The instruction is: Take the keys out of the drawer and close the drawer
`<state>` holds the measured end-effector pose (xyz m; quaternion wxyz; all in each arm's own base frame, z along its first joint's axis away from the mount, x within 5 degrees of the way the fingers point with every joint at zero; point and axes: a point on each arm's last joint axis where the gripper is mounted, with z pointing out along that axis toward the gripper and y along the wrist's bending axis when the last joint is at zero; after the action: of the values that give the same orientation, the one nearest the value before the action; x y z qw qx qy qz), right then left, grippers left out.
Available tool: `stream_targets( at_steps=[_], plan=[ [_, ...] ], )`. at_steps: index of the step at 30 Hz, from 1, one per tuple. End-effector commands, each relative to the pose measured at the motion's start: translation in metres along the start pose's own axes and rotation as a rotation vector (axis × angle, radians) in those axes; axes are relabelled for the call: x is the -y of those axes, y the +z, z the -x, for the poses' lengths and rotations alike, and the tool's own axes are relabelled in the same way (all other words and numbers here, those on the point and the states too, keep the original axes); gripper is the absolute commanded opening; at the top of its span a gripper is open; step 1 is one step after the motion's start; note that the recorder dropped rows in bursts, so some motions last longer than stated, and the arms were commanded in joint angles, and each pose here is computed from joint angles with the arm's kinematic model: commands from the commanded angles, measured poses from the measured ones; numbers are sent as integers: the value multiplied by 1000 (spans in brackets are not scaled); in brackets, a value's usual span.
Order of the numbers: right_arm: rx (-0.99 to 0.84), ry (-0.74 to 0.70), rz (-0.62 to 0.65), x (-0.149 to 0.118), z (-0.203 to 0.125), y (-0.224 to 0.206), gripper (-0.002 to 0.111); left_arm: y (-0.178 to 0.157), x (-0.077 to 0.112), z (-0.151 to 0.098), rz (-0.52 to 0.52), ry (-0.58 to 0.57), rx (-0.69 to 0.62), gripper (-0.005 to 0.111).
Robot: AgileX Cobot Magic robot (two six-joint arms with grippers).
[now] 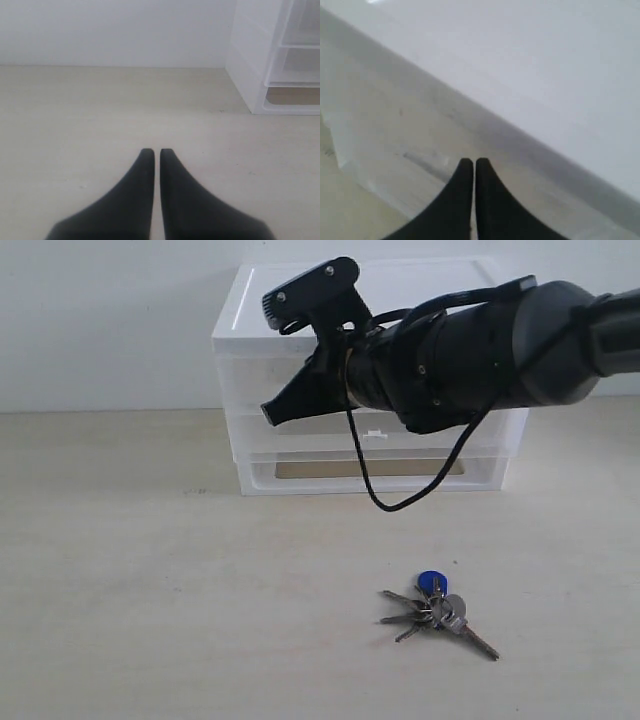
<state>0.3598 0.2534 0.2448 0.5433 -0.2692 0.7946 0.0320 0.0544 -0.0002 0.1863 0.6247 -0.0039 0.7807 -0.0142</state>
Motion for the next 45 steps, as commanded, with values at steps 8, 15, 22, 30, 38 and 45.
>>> stream_targets(
  at_steps=[8, 15, 22, 30, 38, 45],
  plan=[
    [-13, 87, 62, 25, -4, 6, 0, 0, 0, -1, -2, -4, 1, 4],
    [22, 118, 309, 8, 13, -13, 0, 0, 0, -1, -2, -4, 1, 4],
    [127, 113, 290, 14, 41, -70, 0, 0, 0, -1, -2, -4, 1, 4],
    [215, 77, -56, 58, 29, -161, 0, 0, 0, -1, -2, -4, 1, 4],
    [-444, 185, -83, 59, -40, -188, 60, 0, 0, -1, -2, -4, 1, 4],
    [-594, 161, 64, 28, -105, -158, 61, 0, 0, -1, -2, -4, 1, 4]
  ],
)
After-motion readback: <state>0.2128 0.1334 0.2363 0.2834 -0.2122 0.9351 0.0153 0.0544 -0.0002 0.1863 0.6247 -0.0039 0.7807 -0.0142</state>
